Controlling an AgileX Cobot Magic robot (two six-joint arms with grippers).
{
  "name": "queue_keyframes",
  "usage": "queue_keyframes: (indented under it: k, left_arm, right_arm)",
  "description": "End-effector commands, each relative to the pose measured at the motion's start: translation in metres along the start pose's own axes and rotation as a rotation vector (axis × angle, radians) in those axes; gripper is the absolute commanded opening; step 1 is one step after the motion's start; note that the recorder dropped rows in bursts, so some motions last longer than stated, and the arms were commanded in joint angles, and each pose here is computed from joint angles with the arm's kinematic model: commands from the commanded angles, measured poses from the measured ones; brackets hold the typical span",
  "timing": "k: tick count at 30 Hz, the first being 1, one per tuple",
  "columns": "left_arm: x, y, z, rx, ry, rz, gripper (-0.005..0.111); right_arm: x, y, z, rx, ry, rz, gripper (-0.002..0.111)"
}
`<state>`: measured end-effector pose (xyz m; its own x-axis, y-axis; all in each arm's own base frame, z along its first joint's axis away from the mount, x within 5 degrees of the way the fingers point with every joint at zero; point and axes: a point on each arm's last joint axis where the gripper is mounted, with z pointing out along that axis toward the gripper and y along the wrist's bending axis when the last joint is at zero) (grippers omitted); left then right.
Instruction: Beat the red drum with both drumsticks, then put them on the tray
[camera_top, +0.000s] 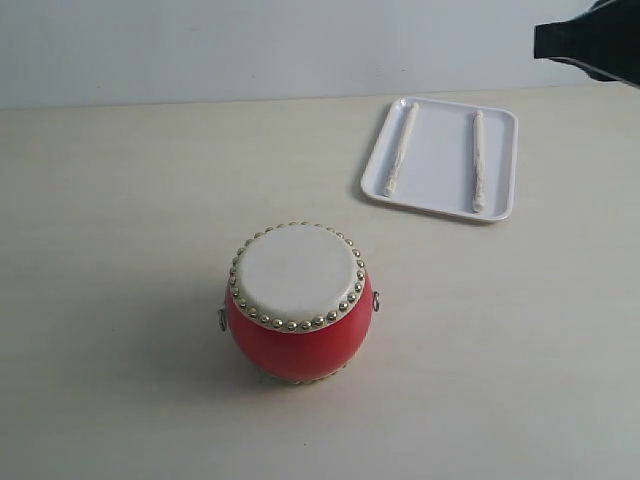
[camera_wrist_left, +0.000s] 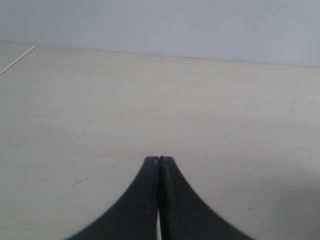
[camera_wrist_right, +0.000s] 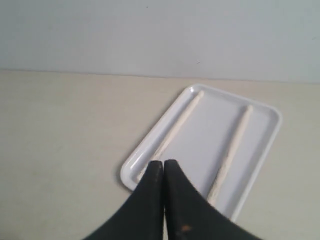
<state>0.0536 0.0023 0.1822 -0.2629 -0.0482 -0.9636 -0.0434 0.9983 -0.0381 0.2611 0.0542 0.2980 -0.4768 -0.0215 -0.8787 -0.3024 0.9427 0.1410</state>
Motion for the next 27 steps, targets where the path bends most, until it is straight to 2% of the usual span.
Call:
queue_keyframes:
  k: [1, 8, 16, 23, 27]
  left_arm:
    - [0.001, 0.000, 0.000, -0.001, -0.003, -0.003, 0.000]
    - [0.001, 0.000, 0.000, -0.001, -0.003, -0.003, 0.000]
    - [0.001, 0.000, 0.000, -0.001, -0.003, -0.003, 0.000]
    - [0.001, 0.000, 0.000, -0.001, -0.003, -0.003, 0.000]
    - [0.001, 0.000, 0.000, -0.001, -0.003, -0.003, 0.000]
  right_arm:
    - [0.011, 0.003, -0.043, 0.065, -0.120, -0.007, 0.000]
    - [0.032, 0.011, -0.088, 0.080, -0.229, -0.026, 0.000]
    - [0.045, 0.008, -0.091, 0.110, -0.233, -0.026, 0.000]
    - [0.047, 0.012, -0.092, 0.070, -0.213, -0.031, 0.000]
    - [0.062, 0.013, -0.105, 0.086, -0.220, -0.036, 0.000]
